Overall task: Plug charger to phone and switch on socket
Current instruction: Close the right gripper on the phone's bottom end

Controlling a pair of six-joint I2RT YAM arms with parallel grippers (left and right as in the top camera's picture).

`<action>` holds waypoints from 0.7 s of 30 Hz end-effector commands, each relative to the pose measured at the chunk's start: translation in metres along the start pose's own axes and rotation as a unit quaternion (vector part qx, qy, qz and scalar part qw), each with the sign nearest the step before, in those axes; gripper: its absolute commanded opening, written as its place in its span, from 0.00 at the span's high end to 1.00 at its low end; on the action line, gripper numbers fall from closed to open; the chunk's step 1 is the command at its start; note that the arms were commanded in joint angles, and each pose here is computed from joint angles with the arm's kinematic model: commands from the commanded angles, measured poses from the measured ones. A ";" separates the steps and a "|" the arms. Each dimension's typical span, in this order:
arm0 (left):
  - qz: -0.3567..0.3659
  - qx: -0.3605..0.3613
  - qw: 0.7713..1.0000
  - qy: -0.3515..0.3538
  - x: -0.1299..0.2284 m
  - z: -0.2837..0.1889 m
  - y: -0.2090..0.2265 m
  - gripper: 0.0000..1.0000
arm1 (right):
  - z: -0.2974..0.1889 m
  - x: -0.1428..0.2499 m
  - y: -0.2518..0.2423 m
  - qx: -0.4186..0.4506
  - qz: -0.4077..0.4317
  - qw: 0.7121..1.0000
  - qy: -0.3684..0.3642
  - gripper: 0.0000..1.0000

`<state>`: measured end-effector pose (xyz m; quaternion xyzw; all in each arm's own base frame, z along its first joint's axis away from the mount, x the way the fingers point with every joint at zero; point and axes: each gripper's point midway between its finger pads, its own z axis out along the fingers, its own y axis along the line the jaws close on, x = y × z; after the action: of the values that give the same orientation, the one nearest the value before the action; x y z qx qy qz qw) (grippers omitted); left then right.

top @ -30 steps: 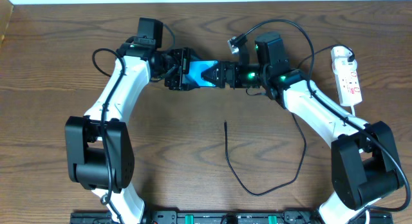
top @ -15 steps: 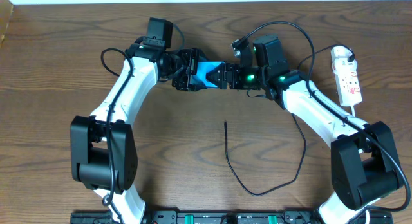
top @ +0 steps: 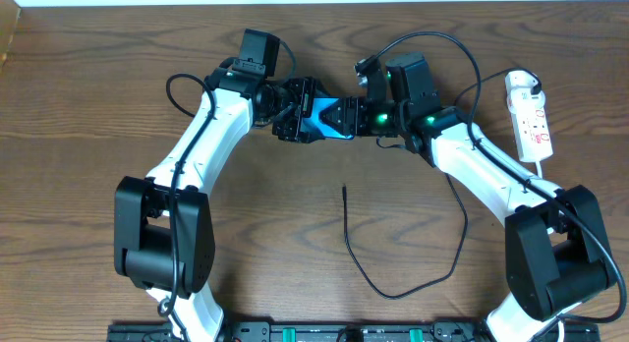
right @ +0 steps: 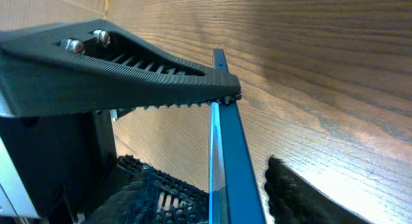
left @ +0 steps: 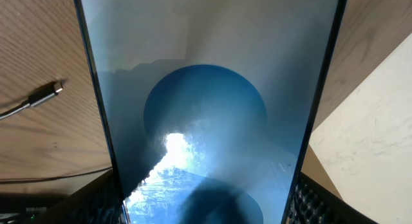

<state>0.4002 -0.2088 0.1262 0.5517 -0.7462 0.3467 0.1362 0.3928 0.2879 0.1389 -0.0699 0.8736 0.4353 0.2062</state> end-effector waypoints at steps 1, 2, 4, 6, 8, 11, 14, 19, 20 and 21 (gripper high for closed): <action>0.005 0.015 1.000 0.003 0.008 -0.010 -0.007 0.93 | 0.003 -0.003 0.003 0.000 -0.009 1.000 -0.002 0.55; 0.005 0.015 1.000 0.003 0.008 -0.010 -0.007 0.93 | 0.002 -0.003 0.003 0.000 -0.009 1.000 -0.003 0.58; 0.005 0.015 1.000 0.003 0.008 -0.009 -0.007 0.93 | 0.003 -0.003 0.004 -0.001 -0.010 1.000 -0.003 0.65; 0.005 0.015 1.000 0.003 0.008 -0.009 -0.007 0.92 | 0.003 -0.004 0.004 -0.001 -0.011 1.000 -0.004 0.71; 0.005 0.015 1.000 0.003 0.008 -0.009 -0.007 0.92 | 0.003 -0.004 0.004 -0.001 -0.011 1.000 -0.004 0.75; 0.005 0.015 1.000 0.003 0.008 -0.009 -0.007 0.93 | 0.003 -0.004 0.004 -0.001 -0.011 1.000 -0.005 0.78; 0.005 0.015 1.000 0.003 0.008 -0.009 -0.007 0.93 | 0.003 -0.004 0.004 -0.001 -0.011 1.000 -0.005 0.82; 0.005 0.015 1.000 0.003 0.008 -0.009 -0.007 0.93 | 0.003 -0.004 0.004 -0.001 -0.005 1.000 -0.005 0.88; 0.005 0.015 1.000 0.003 0.008 -0.009 -0.007 0.92 | 0.003 -0.004 0.004 -0.001 -0.005 1.000 -0.005 0.89; 0.005 0.015 1.000 0.003 0.008 -0.009 -0.007 0.93 | 0.003 -0.004 0.004 -0.001 -0.005 1.000 -0.005 0.91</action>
<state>0.4004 -0.2086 0.1261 0.5521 -0.7463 0.3462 0.1355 0.3962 0.2864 0.1384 -0.0674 0.8748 0.4292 0.2142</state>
